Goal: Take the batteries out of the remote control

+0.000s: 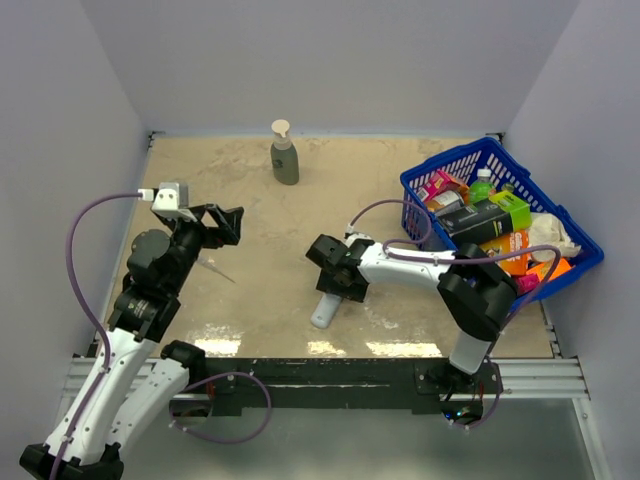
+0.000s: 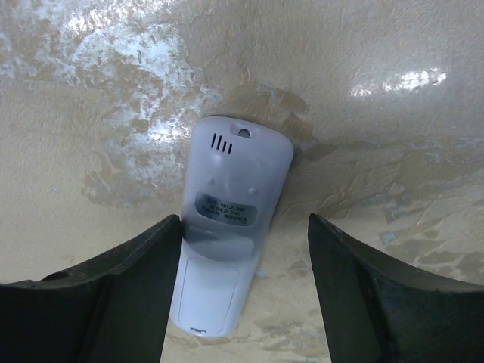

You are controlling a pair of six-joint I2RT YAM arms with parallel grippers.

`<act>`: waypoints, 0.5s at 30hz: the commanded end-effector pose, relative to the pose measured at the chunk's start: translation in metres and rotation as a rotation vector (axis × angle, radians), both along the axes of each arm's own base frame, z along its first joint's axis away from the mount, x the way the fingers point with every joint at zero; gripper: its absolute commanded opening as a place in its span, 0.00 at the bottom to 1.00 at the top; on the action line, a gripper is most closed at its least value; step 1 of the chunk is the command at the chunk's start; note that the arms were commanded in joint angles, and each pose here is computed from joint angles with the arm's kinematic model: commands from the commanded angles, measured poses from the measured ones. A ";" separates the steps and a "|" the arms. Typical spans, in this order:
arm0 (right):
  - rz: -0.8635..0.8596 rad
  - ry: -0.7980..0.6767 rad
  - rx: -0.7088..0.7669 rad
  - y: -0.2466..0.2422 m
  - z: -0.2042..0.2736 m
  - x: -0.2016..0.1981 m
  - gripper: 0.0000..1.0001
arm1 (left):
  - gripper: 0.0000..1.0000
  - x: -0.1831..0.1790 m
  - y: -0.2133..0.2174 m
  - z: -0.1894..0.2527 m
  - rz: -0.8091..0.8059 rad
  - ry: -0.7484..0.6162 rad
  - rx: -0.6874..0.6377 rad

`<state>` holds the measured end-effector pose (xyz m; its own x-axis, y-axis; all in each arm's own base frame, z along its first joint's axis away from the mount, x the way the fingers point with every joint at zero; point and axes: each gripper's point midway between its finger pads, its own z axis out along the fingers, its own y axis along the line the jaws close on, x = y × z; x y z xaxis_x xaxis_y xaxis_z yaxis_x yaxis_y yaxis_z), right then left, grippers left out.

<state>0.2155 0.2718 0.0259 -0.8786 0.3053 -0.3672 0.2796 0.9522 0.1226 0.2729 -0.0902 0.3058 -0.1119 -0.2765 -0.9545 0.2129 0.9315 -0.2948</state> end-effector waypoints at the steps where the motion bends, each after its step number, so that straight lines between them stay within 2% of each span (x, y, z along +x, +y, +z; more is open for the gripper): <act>1: -0.021 -0.033 0.047 0.016 0.008 0.009 0.68 | 0.95 0.000 0.006 0.012 0.027 -0.037 -0.016; 5: -0.007 -0.011 0.030 0.021 0.000 0.011 0.67 | 0.95 0.000 0.005 0.012 0.026 -0.037 -0.016; 15: -0.054 -0.034 0.010 0.021 0.001 0.019 0.51 | 0.95 0.000 0.005 0.010 0.027 -0.033 -0.018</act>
